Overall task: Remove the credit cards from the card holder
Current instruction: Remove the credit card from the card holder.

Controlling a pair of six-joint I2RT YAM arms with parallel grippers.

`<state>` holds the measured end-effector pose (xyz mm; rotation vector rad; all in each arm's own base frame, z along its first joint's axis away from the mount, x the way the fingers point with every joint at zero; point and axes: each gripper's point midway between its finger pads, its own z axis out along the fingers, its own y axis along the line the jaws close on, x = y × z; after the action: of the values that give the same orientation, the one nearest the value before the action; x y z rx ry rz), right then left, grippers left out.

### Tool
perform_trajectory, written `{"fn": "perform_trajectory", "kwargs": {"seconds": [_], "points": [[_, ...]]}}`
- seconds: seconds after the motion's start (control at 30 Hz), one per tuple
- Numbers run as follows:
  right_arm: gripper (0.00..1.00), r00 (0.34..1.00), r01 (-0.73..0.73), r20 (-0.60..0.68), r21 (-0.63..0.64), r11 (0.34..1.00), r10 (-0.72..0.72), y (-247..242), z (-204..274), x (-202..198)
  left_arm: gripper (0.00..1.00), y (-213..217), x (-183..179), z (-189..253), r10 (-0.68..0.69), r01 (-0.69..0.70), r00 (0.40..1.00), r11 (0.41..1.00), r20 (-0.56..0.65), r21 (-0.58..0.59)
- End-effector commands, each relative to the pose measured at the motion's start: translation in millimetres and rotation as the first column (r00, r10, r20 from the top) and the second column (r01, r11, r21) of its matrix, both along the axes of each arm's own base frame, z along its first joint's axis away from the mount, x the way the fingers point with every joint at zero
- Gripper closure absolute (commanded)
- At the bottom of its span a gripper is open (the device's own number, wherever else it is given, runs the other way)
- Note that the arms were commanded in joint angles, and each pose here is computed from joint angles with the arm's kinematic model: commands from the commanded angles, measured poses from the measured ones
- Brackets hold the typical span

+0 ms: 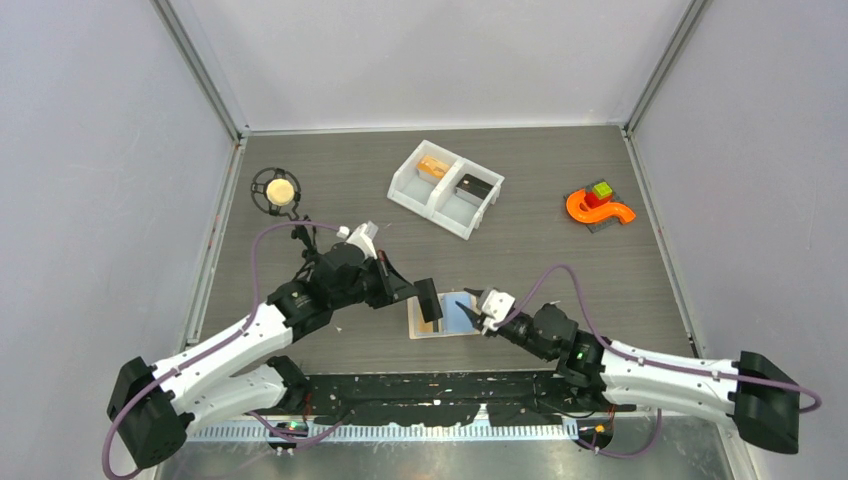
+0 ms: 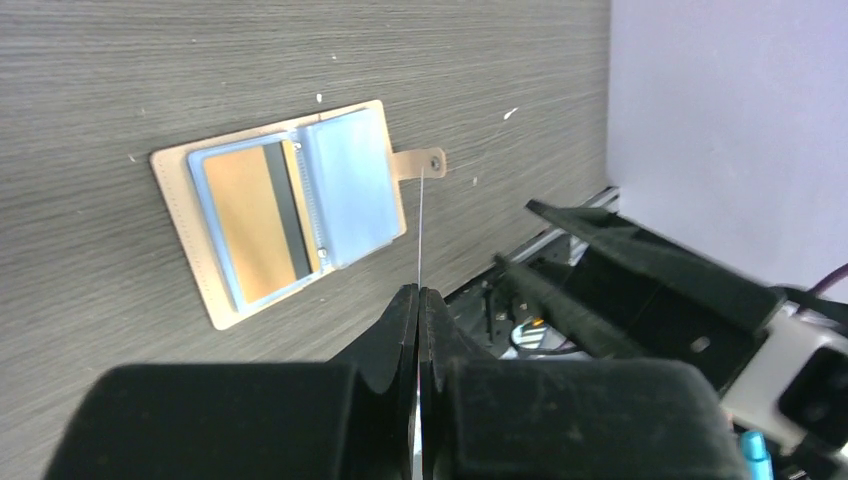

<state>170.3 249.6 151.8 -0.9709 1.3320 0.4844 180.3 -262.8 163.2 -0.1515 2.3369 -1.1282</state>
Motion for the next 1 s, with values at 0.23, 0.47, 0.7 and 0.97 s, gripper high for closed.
{"fn": "perform_trajectory", "kwargs": {"seconds": [0.23,0.47,0.7,0.97], "points": [[0.50,0.943,0.003,0.332,-0.109,0.994,0.033,29,22,-19,1.00,7,4,27,0.159,-0.175,0.982,0.968,-0.097,-0.180],[0.51,0.920,0.053,0.392,-0.139,0.989,0.005,38,28,-20,1.00,11,3,27,0.187,-0.209,0.975,0.956,-0.118,-0.206],[0.73,0.913,0.040,0.407,-0.124,0.991,0.014,48,29,-29,1.00,8,1,25,0.178,-0.205,0.974,0.954,-0.137,-0.218],[0.77,0.914,0.022,0.404,-0.108,0.994,0.024,55,29,-37,1.00,7,2,20,0.189,-0.226,0.968,0.944,-0.167,-0.239]]}}
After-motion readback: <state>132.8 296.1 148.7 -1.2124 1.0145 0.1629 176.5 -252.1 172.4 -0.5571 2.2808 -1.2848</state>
